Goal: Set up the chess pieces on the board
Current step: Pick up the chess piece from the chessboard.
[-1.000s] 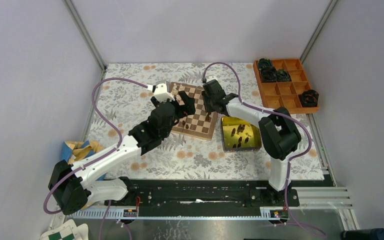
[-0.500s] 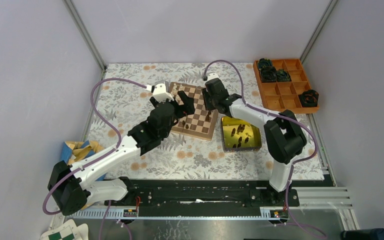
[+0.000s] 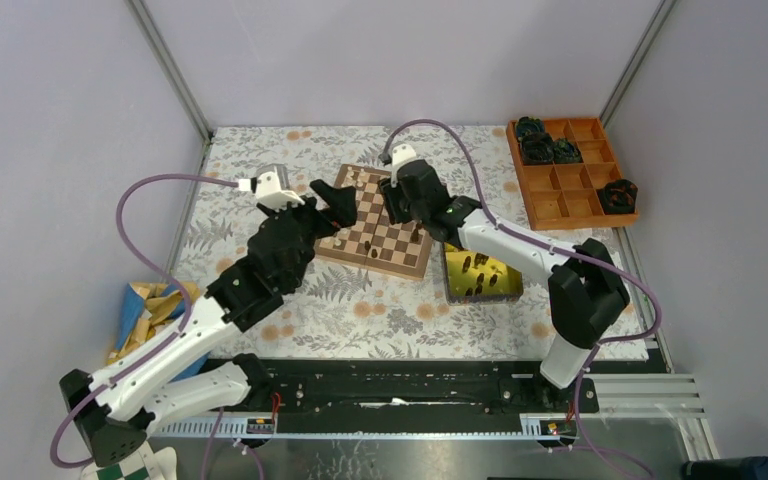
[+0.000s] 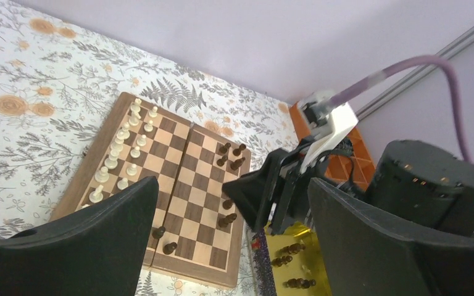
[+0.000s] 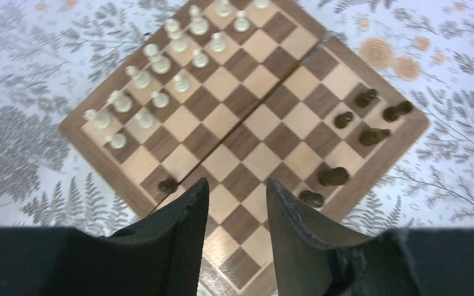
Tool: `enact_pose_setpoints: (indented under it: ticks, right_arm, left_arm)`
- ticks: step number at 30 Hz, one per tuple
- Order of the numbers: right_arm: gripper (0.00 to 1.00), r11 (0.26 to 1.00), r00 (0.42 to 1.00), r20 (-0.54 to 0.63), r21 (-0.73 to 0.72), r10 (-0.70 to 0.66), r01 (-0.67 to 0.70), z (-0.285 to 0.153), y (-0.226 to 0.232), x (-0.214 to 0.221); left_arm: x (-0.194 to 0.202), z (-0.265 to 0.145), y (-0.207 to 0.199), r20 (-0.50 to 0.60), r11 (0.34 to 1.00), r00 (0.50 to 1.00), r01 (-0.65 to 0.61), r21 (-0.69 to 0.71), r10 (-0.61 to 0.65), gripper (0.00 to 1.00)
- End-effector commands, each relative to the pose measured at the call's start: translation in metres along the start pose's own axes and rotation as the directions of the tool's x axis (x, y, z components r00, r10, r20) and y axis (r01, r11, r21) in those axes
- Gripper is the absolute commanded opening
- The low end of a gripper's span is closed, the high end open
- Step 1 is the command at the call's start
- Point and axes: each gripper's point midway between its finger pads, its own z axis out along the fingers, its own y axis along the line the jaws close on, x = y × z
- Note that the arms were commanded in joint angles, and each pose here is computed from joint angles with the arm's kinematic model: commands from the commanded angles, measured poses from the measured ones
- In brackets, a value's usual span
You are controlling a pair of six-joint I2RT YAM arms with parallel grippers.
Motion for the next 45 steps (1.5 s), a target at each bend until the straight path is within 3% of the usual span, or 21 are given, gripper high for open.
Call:
enact_pose_setpoints:
  ticks: [1,9,25,45]
  right_arm:
    - [0.47,0.992,0.996,0.05,-0.105,-0.069,0.074,-0.001,0.042,-0.018]
    - [0.51,0.971,0.991,-0.019,-0.2,-0.134,0.128,0.025,0.083,0.019]
    - [0.52,0.961,0.979,-0.108,-0.236,-0.171,0.142,0.057,0.094,0.056]
    - [0.41,0.965,0.972,-0.148,-0.216,-0.181,0.147,0.067,0.091,0.069]
  left_arm:
    - [-0.017,-0.015,0.012,0.033,0.999,0.999,0.013,-0.037,-0.012,0.99]
    - [-0.021,-0.023,0.019,0.032,0.999,1.0,0.004,-0.05,-0.002,0.99]
    - [-0.021,-0.025,0.023,0.041,0.999,0.999,0.0,-0.054,0.002,0.99]
    - [-0.02,-0.025,0.025,0.047,0.998,0.999,-0.01,-0.055,0.012,0.99]
